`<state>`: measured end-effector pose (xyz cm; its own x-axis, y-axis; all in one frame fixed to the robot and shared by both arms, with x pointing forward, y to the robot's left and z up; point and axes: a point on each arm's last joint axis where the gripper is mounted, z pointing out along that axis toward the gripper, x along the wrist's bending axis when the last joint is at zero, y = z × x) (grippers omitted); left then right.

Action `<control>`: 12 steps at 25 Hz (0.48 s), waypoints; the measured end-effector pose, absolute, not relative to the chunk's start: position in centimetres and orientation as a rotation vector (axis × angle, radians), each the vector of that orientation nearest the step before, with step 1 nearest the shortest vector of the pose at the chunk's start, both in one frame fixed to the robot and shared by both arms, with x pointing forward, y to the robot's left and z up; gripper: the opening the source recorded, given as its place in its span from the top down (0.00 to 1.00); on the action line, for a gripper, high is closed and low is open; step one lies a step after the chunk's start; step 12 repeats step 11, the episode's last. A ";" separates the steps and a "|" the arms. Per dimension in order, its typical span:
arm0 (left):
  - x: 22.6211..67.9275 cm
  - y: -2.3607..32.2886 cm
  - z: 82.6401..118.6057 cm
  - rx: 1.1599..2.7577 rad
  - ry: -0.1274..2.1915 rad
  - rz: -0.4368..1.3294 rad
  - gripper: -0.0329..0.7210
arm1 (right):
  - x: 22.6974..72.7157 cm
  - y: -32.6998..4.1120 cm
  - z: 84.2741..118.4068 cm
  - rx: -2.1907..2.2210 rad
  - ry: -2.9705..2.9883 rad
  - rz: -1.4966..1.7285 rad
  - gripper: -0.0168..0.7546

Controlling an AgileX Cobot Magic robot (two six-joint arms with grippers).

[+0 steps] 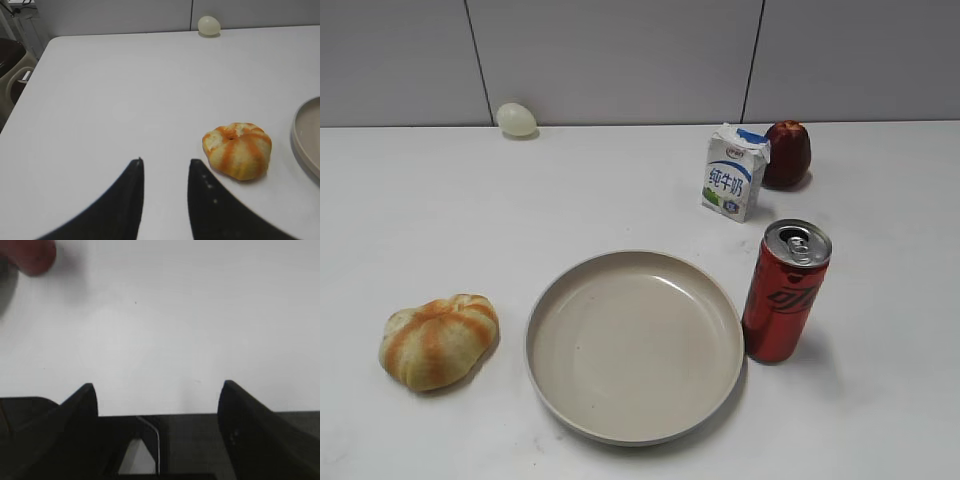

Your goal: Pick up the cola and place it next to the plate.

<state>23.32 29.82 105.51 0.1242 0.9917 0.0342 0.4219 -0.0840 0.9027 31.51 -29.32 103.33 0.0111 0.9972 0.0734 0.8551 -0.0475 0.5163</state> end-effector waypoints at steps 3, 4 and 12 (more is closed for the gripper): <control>23.3 29.8 105.5 1.625 1.403 0.926 0.64 | 29.5 -29.3 104.3 1.861 1.812 0.743 0.21; 23.3 29.8 105.5 1.625 1.403 0.926 0.64 | 28.8 -29.3 104.5 1.827 1.780 0.783 0.21; 23.3 29.8 105.5 1.625 1.403 0.926 0.64 | 25.1 -29.4 105.1 1.652 1.622 0.964 0.21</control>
